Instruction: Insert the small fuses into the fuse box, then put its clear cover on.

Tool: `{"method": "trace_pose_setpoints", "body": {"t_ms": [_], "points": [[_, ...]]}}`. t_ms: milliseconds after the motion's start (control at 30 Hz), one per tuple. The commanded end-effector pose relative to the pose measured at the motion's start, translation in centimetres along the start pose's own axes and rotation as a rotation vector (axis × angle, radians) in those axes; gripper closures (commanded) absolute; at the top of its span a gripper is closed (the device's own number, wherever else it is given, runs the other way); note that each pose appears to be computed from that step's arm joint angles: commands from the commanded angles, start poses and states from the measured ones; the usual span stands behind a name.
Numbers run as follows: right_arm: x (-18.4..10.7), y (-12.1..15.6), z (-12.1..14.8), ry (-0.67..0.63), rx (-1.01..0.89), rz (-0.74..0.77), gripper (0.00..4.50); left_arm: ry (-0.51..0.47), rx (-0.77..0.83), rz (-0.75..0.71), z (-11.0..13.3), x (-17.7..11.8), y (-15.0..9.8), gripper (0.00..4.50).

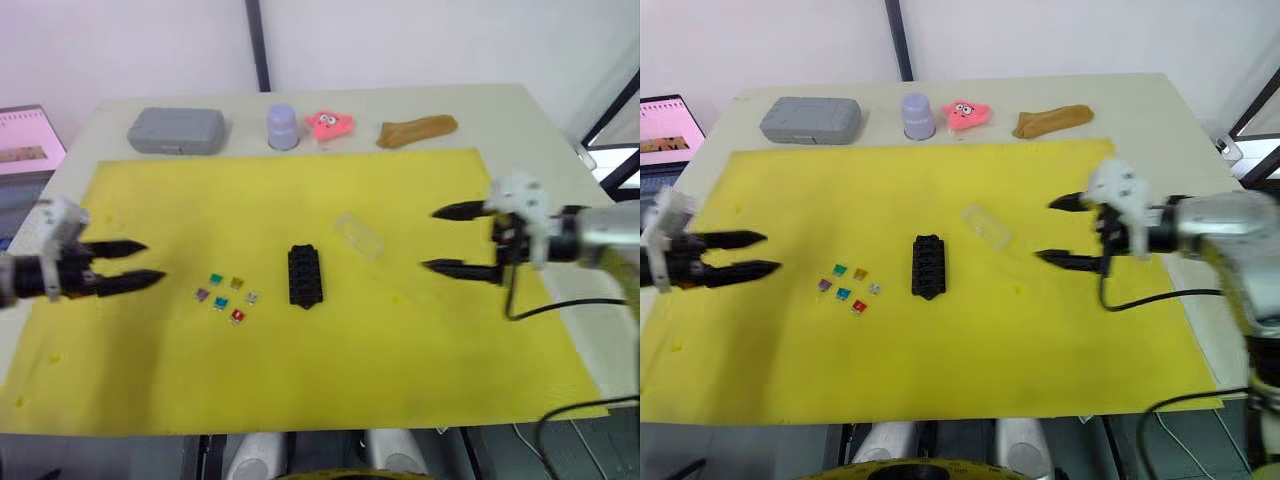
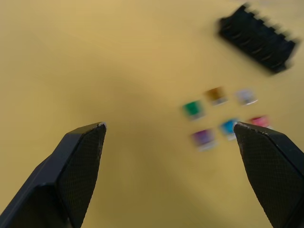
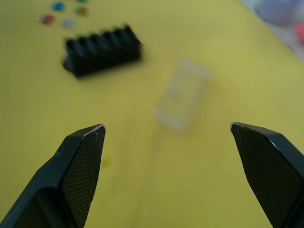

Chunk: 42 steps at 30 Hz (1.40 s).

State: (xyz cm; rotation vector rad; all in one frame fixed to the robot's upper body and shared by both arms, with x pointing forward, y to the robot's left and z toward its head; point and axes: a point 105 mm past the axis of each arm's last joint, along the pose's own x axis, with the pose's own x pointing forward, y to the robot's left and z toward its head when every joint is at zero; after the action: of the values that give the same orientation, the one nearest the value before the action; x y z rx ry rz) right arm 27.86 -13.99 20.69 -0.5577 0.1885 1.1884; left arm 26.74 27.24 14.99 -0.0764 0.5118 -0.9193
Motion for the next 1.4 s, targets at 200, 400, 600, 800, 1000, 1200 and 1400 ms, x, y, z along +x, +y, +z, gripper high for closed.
{"method": "trace_pose_setpoints", "body": {"t_ms": [200, 400, 600, 800, 1000, 1200, 1400], "points": [[5.0, 1.7, 3.5, -0.003, -0.085, 0.081, 0.06, 0.060, -0.403, 0.001, -2.3, 1.0, -0.7, 0.00], [6.7, 2.5, 4.7, 0.010, -0.104, 0.131, 0.06, 0.087, -0.556, -0.023, -2.4, 1.1, -1.0, 0.00], [7.6, 2.5, 5.5, 0.014, -0.126, 0.144, 0.06, 0.088, -0.659, -0.027, -2.5, 1.4, -0.9, 0.00], [7.6, 2.2, 5.9, 0.007, -0.145, 0.138, 0.00, 0.083, -0.717, -0.004, -2.9, 1.1, -0.5, 0.93], [7.8, 2.0, 6.1, 0.001, -0.149, 0.132, 0.00, 0.117, -0.753, -0.051, -3.8, 2.0, -1.3, 1.34], [7.8, 1.9, 6.2, -0.006, -0.152, 0.118, 0.00, 0.116, -0.761, -0.023, -3.9, 1.8, -0.4, 1.34], [7.8, 1.9, 6.4, -0.014, -0.152, 0.112, 0.00, 0.067, -0.752, 0.000, -3.3, 2.0, 0.9, 1.34]]}}
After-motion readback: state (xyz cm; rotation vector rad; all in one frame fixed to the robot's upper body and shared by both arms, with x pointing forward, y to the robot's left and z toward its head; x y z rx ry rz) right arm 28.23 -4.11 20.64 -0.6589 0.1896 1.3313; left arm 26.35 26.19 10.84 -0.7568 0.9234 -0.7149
